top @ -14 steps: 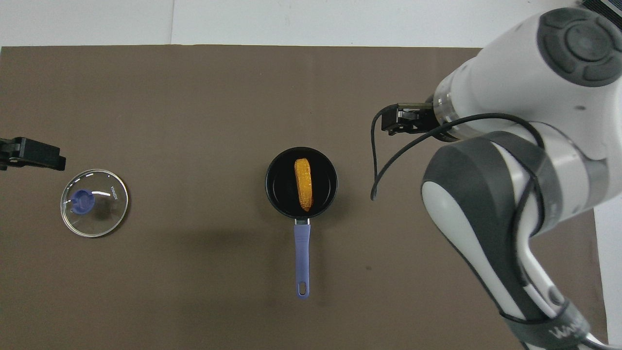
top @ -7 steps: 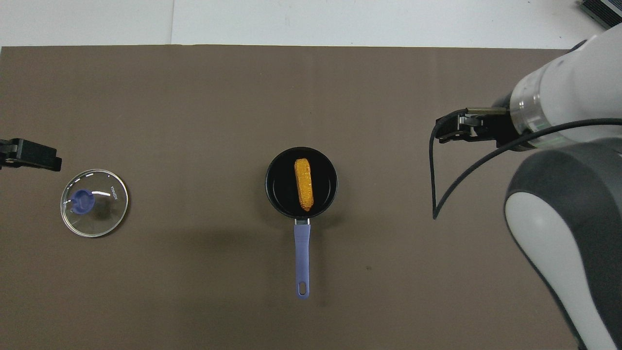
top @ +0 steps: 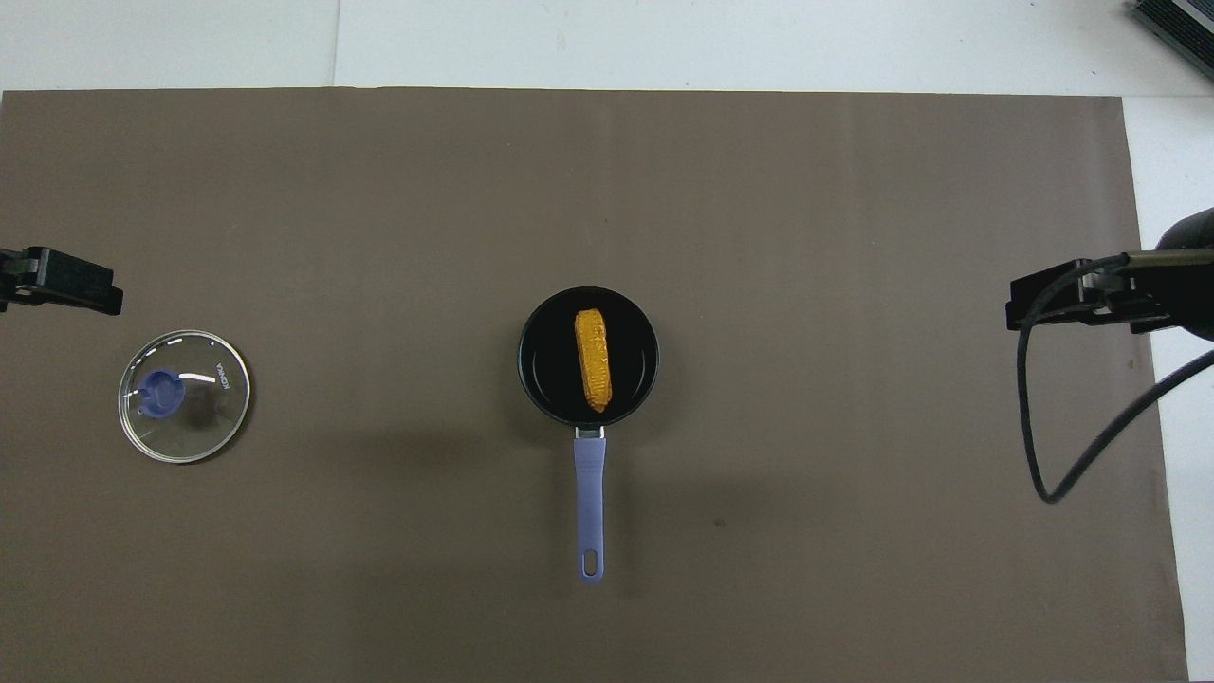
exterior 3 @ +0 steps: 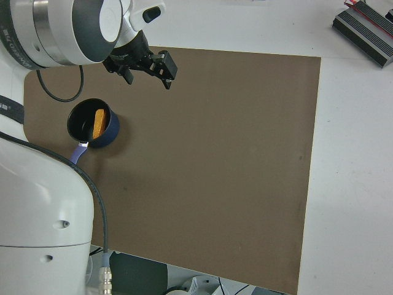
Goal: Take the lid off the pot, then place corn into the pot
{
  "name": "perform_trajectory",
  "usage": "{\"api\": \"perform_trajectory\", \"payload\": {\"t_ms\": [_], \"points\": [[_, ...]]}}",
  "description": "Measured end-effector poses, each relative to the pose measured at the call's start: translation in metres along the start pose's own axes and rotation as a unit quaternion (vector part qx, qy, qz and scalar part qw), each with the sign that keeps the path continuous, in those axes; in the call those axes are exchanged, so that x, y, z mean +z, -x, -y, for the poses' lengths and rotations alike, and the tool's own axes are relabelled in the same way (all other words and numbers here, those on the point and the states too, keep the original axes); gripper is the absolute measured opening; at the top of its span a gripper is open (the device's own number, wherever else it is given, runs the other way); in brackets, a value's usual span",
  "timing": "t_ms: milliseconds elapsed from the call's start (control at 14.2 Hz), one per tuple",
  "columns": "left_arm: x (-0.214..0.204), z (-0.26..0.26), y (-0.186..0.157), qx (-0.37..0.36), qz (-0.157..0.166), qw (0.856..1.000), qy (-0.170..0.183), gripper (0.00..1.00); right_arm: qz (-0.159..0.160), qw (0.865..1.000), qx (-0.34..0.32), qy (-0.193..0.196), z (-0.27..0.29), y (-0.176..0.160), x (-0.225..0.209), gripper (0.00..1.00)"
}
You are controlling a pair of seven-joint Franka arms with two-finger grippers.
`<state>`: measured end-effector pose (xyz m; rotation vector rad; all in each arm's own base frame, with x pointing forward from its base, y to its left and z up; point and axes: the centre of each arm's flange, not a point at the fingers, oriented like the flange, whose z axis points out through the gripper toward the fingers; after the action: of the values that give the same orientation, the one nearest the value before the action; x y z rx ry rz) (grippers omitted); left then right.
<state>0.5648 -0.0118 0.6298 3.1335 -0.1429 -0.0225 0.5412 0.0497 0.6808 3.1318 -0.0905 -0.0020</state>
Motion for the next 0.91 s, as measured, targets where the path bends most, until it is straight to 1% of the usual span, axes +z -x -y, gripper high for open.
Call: {"api": "perform_trajectory", "payload": {"t_ms": [422, 632, 773, 914], "points": [[0.000, 0.000, 0.000, 0.001, 0.000, 1.000, 0.000, 1.00, -0.010, 1.000, 0.023, 0.000, -0.025, 0.004, -0.011, 1.00], [0.000, 0.000, 0.000, 0.001, 0.000, 1.000, 0.000, 1.00, -0.008, 1.000, 0.024, 0.000, -0.026, 0.004, -0.010, 1.00], [0.000, -0.001, 0.000, 0.001, 0.000, 1.000, 0.000, 1.00, 0.002, 1.000, 0.027, 0.001, -0.029, 0.007, -0.010, 1.00], [0.000, -0.001, 0.000, 0.001, 0.000, 1.000, 0.000, 1.00, 0.000, 1.000, 0.019, -0.002, -0.039, 0.008, -0.014, 1.00]]}}
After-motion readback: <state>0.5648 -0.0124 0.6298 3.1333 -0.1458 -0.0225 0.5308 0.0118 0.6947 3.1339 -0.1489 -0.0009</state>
